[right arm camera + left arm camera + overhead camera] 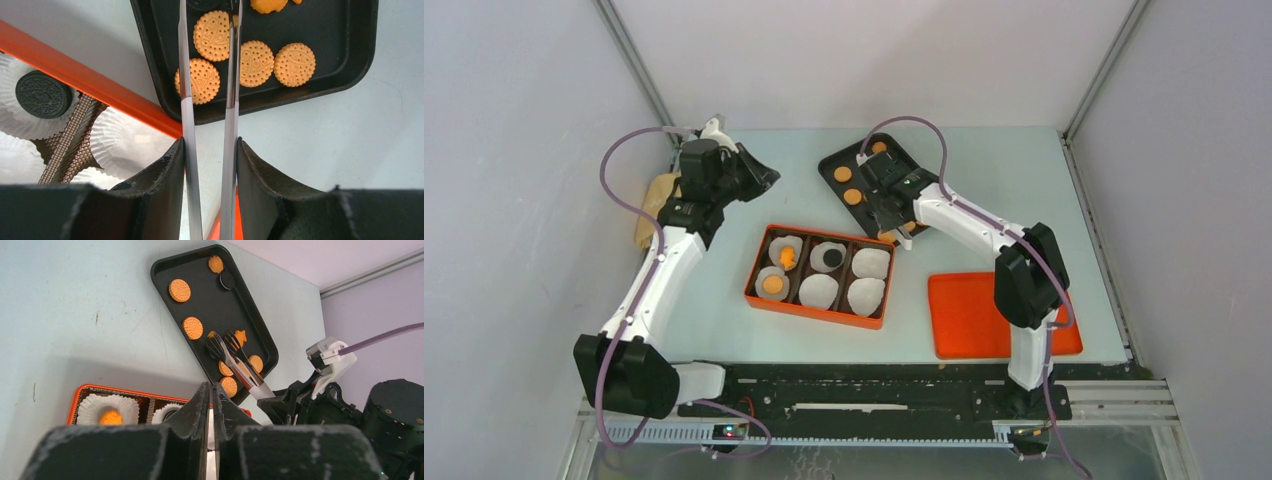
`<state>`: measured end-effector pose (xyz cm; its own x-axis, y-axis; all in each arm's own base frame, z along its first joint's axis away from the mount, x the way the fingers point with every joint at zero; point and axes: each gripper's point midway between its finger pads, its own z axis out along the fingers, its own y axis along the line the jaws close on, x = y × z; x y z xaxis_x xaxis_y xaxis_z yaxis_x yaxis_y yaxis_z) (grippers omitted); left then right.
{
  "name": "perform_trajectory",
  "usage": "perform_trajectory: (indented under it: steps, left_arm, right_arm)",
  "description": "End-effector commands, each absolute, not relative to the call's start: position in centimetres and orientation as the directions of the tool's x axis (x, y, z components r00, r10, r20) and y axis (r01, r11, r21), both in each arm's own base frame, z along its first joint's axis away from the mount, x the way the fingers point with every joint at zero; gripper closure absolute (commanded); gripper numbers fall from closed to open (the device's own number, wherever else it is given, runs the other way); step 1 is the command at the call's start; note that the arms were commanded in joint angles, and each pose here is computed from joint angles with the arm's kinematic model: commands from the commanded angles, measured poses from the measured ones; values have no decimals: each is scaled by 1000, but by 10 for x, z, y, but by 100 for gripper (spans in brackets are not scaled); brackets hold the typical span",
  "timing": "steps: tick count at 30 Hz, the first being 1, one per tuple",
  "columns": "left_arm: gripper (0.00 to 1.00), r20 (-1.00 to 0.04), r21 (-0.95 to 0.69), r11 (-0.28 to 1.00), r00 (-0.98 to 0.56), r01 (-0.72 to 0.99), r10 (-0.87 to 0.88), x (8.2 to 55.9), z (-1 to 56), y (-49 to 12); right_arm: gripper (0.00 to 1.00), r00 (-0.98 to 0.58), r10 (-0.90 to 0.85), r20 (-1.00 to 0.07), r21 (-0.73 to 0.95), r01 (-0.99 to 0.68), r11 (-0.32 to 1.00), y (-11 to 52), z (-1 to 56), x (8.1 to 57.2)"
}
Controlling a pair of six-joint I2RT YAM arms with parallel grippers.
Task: Pack the cookies
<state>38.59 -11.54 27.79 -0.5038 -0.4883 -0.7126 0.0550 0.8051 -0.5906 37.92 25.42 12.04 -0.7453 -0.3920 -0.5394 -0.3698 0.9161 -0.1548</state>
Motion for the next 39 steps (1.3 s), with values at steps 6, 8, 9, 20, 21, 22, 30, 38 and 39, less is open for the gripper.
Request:
perform_trajectory:
  steps: [6,8,9,20,21,22,30,38,39]
  left_arm:
    - [90,-726,-601,794,-474,88,-498,385,288,-115]
    - [90,-726,-602,794,-473,88,-498,385,289,-115]
    - [90,-725,-604,792,-475,90,-499,385,289,-116]
    - [90,-715,-620,778,-484,103,-505,381,291,-120]
    - [91,-712,-622,776,-487,103,-506,380,291,-120]
    - [91,-710,-625,773,-489,105,-507,379,291,-121]
    - [90,-710,-630,768,-484,112,-512,375,292,-121]
    - [90,-712,-632,766,-482,121,-511,375,293,-122]
    - [90,-713,-630,767,-482,122,-510,375,293,-122]
  right_arm:
    - [75,-579,-289,-763,-85,-353,932,260,242,368]
    - [75,-564,-280,-777,-70,-364,929,259,256,358]
    - [75,-560,-278,-780,-62,-372,926,258,262,353]
    - [75,-592,-357,-722,-20,-498,867,252,258,253]
    - [75,-604,-371,-705,-24,-502,864,250,250,244]
    - [75,-616,-378,-692,-24,-503,864,247,245,236]
    - [75,-696,-379,-610,23,-493,869,236,210,195]
    - [75,-677,-390,-624,23,-515,857,251,202,205]
    - [75,-676,-396,-621,19,-518,855,253,200,206]
